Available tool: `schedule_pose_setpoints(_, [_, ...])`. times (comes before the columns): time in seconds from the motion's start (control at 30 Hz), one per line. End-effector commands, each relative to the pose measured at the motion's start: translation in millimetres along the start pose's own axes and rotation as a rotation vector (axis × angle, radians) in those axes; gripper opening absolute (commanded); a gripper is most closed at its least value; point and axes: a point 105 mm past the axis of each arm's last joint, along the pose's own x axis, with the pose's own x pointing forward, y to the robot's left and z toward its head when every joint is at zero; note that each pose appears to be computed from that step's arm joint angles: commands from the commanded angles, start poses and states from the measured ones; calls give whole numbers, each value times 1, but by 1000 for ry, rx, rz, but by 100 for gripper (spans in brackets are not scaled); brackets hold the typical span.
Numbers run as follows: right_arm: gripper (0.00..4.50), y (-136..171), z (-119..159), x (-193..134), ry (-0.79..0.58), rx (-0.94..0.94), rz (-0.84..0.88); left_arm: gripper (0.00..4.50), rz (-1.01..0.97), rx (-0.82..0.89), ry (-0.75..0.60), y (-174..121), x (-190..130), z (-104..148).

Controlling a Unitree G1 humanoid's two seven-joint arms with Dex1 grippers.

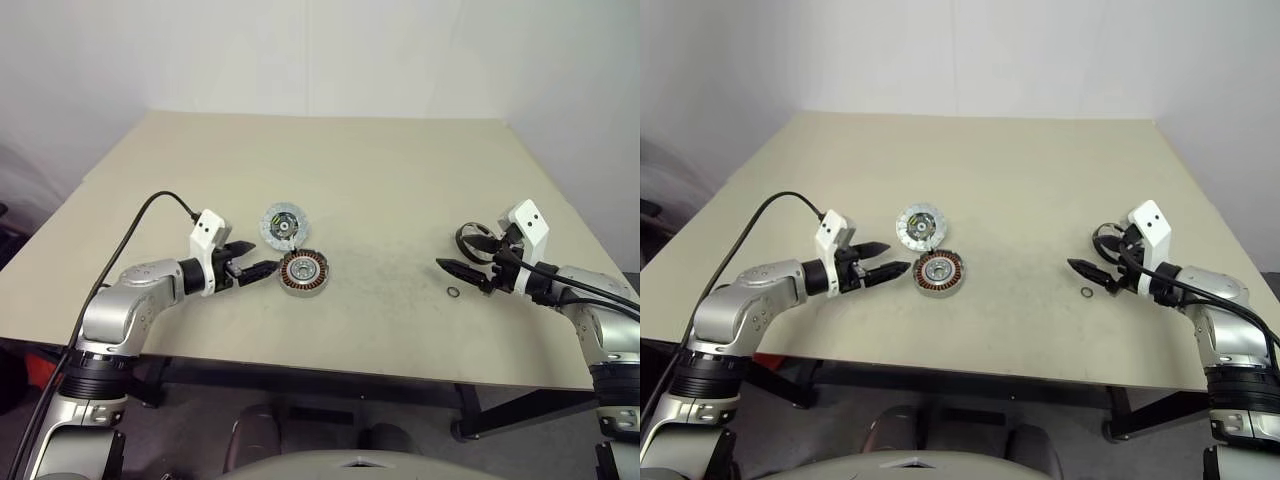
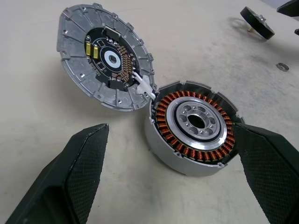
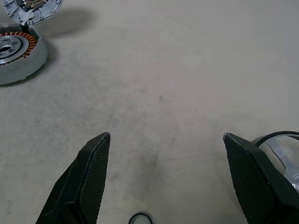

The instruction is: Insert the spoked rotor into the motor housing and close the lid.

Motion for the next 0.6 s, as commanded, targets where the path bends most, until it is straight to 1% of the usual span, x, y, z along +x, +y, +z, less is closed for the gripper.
schedule_pose_setpoints(0.03, [435,-1,13,0,-37,-40,-1,448,-18,49,-37,-4,0,15])
schedule_pose_setpoints(0.6, [435,-1,14,4,-51,-41,-1,448,-20,57,-30,-5,0,15])
